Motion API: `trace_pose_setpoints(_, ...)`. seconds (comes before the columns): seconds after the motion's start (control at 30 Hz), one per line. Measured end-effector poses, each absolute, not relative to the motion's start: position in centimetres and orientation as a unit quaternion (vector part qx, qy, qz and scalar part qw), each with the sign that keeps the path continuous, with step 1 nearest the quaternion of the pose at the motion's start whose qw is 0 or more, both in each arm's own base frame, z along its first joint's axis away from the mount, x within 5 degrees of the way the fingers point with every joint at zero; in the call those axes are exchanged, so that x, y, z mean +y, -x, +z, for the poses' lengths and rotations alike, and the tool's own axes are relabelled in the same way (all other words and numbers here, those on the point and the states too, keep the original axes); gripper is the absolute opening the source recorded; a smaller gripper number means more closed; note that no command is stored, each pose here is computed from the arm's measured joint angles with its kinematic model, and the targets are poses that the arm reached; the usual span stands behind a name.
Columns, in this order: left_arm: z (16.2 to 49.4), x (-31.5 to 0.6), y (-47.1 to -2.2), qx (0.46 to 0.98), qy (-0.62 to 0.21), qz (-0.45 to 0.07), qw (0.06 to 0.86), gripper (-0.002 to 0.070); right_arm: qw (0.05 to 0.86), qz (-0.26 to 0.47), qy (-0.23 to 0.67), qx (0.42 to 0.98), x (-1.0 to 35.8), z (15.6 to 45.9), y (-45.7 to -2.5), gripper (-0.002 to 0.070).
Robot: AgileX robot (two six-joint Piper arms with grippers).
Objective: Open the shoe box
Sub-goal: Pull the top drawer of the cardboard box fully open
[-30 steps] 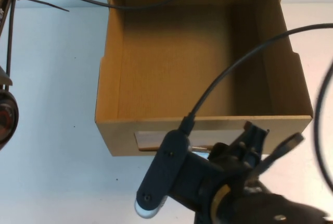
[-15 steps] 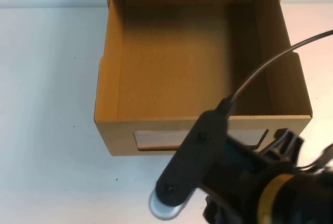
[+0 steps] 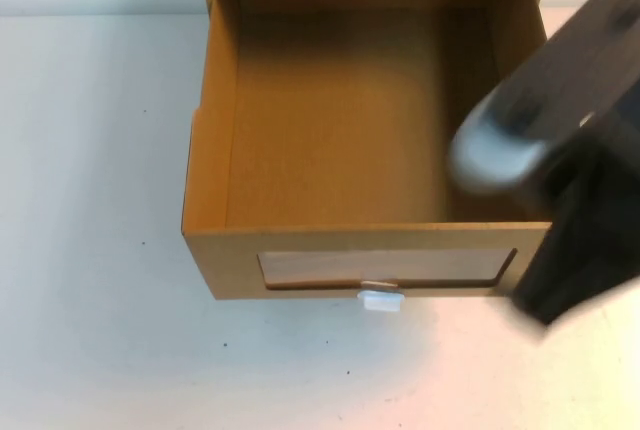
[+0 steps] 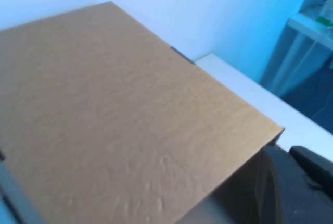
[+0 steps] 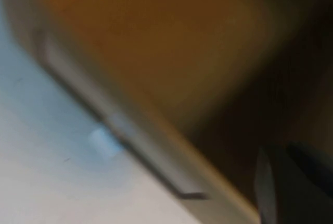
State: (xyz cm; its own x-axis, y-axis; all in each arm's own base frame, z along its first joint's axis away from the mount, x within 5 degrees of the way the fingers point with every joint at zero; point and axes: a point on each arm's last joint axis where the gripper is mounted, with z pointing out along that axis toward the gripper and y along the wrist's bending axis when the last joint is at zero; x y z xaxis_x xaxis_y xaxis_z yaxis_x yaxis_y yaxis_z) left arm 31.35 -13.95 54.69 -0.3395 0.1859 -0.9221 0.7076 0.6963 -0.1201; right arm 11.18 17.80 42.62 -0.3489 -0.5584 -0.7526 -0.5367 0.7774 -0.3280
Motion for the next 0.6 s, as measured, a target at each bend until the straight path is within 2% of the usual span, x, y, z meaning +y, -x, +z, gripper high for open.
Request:
trace_pose_setpoints(0.27, 53.7, -12.0, -26.5, 0.801, -0.308, -0.22, 0.463, -0.0005, 0.46, -0.102, 0.169, 0.866, 10.8, 43.6, -16.7, -0.001)
trace_pose_setpoints(0.43, 50.2, -10.1, -23.0, 0.83, -0.291, -0.172, 0.444, -0.0005, 0.441, -0.091, 0.101, 0.887, 7.2, 43.3, -19.1, -0.0012)
trace_pose_setpoints(0.6, 46.1, -7.7, -17.6, 0.817, -0.274, -0.136, 0.488, -0.0005, 0.424, -0.075, 0.054, 0.901, 4.3, 42.9, -20.3, -0.0013)
